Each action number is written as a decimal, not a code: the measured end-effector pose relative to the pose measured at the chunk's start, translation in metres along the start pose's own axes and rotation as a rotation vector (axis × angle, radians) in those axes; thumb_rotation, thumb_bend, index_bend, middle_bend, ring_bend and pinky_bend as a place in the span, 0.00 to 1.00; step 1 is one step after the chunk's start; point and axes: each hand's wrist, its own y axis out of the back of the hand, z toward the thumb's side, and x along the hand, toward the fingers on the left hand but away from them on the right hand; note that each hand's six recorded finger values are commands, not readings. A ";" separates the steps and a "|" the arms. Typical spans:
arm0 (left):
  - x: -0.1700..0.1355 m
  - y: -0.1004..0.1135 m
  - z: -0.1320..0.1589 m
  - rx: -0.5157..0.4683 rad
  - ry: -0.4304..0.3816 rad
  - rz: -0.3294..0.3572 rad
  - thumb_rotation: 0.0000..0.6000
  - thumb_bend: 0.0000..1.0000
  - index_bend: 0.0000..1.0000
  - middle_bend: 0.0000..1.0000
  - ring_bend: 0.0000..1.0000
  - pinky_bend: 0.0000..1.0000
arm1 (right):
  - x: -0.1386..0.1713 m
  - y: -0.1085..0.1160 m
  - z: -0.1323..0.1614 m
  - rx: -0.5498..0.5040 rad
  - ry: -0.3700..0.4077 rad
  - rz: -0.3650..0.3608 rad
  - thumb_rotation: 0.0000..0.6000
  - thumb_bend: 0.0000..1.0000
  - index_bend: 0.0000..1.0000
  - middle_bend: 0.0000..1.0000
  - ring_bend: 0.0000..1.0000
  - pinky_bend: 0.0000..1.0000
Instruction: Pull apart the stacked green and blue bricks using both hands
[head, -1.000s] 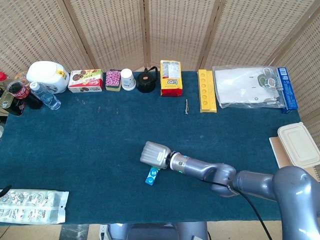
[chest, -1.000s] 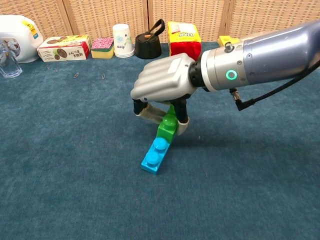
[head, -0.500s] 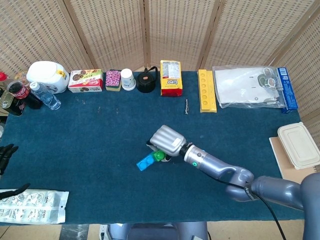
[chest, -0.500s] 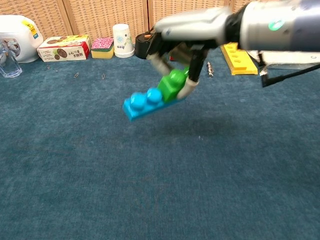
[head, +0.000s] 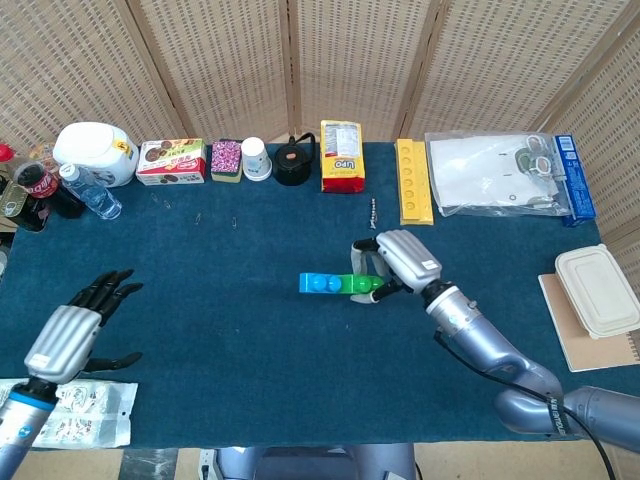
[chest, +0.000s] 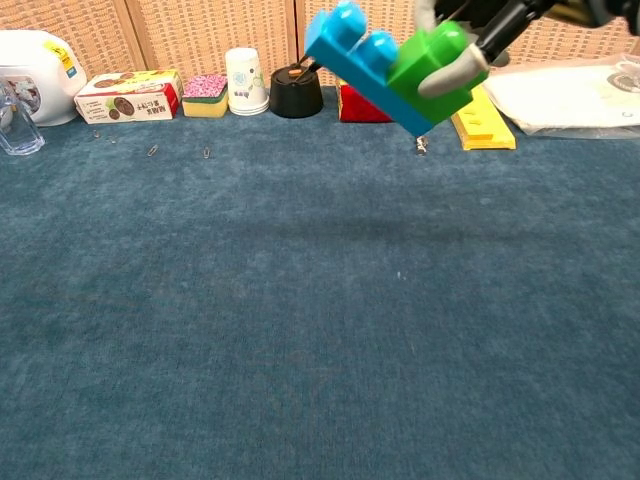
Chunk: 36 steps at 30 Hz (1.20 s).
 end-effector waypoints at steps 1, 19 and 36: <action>0.006 -0.001 0.005 -0.009 -0.014 -0.002 0.87 0.21 0.19 0.12 0.10 0.26 | 0.003 0.002 -0.002 -0.029 -0.011 -0.006 1.00 0.05 0.65 0.66 0.75 0.76; 0.086 -0.024 0.068 -0.344 -0.172 0.088 0.86 0.22 0.23 0.28 0.29 0.39 | 0.031 0.021 -0.003 -0.466 -0.077 -0.105 1.00 0.05 0.66 0.66 0.75 0.77; 0.139 -0.056 0.108 -1.031 -0.181 -0.121 0.82 0.10 0.30 0.29 0.29 0.39 | 0.035 0.012 0.007 -0.569 -0.030 -0.136 1.00 0.05 0.67 0.66 0.75 0.77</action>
